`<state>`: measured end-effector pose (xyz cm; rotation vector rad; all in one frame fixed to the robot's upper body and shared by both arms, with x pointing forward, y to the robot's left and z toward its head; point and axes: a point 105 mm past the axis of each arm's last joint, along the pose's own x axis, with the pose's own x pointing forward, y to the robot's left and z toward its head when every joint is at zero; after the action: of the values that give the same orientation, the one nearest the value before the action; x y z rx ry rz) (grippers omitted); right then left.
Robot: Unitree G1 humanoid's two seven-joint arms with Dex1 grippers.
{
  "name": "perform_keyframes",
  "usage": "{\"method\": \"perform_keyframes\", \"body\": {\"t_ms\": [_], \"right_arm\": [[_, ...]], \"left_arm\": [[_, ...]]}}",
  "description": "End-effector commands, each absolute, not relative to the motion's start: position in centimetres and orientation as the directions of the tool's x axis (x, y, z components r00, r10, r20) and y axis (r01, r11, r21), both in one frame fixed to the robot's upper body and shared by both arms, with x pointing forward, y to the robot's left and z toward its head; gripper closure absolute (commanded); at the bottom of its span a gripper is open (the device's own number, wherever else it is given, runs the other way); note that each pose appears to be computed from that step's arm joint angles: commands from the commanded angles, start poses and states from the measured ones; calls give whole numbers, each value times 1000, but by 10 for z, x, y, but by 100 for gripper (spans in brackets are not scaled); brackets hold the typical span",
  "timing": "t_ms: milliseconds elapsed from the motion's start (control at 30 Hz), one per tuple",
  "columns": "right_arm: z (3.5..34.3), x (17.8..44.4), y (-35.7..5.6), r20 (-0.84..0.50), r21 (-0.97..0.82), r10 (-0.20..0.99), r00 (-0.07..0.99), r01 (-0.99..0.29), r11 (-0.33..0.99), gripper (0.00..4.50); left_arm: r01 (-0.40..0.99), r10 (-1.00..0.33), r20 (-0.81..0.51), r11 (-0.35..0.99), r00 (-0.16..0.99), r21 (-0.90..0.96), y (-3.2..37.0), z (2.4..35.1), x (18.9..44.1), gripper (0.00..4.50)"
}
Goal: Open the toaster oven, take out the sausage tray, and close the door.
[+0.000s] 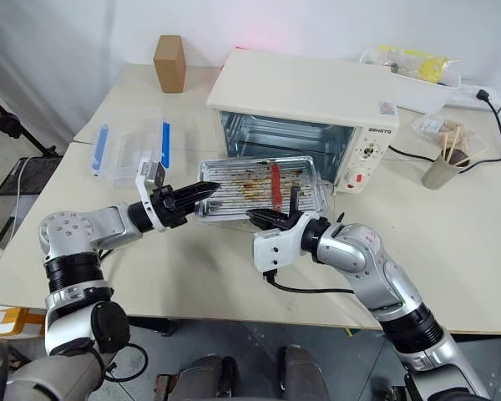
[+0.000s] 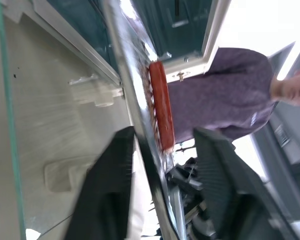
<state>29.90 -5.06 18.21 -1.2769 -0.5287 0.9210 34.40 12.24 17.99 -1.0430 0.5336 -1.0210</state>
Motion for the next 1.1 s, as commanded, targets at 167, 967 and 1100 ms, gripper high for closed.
{"method": "perform_keyframes", "body": {"t_ms": [167, 967, 1100], "right_arm": [[194, 293, -48, -121, -963, 846, 519, -269, 27, 450], [181, 282, -201, 16, -808, 724, 689, -418, 416, 296], [166, 287, -231, -23, -677, 675, 738, -508, 532, 436]], "left_arm": [[375, -910, 104, 60, 401, -925, 123, 186, 342, 448], [380, -817, 132, 113, 561, -918, 197, 174, 295, 450], [361, -735, 143, 147, 663, -921, 214, 169, 287, 450]]}}
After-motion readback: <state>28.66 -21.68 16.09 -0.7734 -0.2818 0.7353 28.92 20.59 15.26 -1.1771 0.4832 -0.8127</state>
